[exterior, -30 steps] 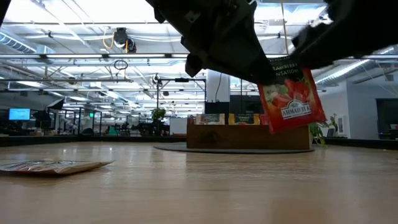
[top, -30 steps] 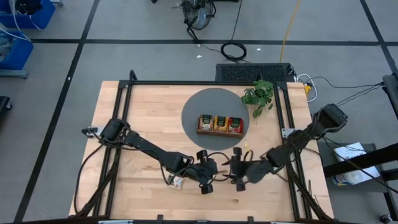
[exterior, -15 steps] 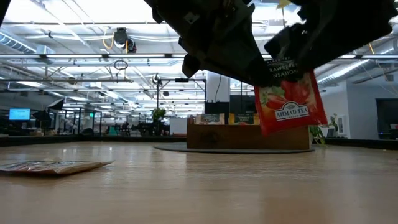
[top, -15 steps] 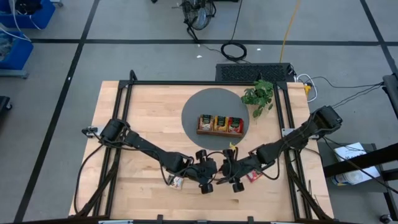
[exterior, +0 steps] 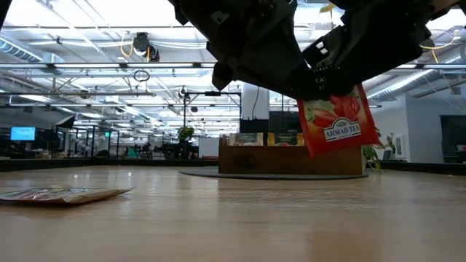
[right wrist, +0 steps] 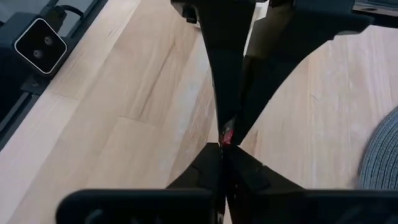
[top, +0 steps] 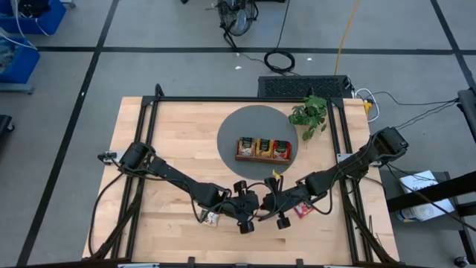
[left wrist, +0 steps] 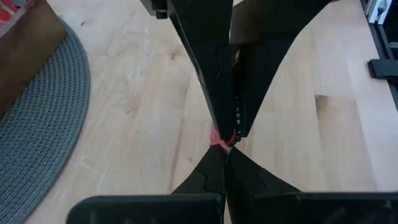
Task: Pick & Place Tea
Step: Put the red tea bag into the right section of the wooden organizer
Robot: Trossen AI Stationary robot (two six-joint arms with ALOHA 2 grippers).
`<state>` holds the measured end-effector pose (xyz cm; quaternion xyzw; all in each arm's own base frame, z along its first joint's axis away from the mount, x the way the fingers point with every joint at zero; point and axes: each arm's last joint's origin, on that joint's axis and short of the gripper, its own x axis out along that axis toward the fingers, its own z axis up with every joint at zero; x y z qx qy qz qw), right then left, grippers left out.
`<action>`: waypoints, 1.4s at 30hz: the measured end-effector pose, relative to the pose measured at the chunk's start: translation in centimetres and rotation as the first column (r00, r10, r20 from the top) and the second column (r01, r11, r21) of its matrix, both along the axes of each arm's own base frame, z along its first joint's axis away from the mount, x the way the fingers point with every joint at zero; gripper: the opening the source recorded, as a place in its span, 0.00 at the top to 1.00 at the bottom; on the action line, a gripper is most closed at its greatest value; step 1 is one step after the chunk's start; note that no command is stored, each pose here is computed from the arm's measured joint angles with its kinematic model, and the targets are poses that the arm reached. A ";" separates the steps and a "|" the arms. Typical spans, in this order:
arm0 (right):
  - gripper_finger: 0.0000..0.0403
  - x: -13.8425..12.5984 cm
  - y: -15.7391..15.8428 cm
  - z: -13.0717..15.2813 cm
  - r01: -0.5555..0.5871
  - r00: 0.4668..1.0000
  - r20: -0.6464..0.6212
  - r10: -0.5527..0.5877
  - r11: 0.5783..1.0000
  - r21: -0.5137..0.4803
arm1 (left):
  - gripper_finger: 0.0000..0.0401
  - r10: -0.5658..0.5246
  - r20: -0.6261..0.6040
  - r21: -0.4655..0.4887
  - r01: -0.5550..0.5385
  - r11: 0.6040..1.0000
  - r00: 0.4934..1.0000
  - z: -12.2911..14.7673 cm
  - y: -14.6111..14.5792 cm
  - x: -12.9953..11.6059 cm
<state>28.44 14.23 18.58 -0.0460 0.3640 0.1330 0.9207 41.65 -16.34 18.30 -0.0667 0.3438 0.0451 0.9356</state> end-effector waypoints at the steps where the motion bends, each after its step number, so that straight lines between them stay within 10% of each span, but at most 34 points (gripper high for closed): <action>1: 0.99 0.0 0.0 0.0 0.003 1.000 -0.001 -0.003 1.000 0.002 | 1.00 0.000 0.000 0.000 0.000 1.000 1.000 0.0 0.0 0.0; 15: 1.00 -1.5 -1.6 1.7 0.001 1.000 -0.006 -0.001 1.000 -0.021 | 0.76 -0.037 -0.040 -0.001 0.037 0.999 0.998 1.7 -1.4 -1.8; 27: 1.00 -7.0 -11.0 4.2 0.238 0.961 0.175 -0.214 0.962 -0.132 | 0.68 -0.006 0.028 0.164 0.002 0.986 1.000 0.2 -7.7 -6.7; 42: 1.00 -10.6 -17.9 -1.8 0.424 0.891 0.200 -0.407 0.905 -0.048 | 0.68 0.014 0.045 0.198 -0.023 0.980 0.999 -0.1 -7.9 -7.2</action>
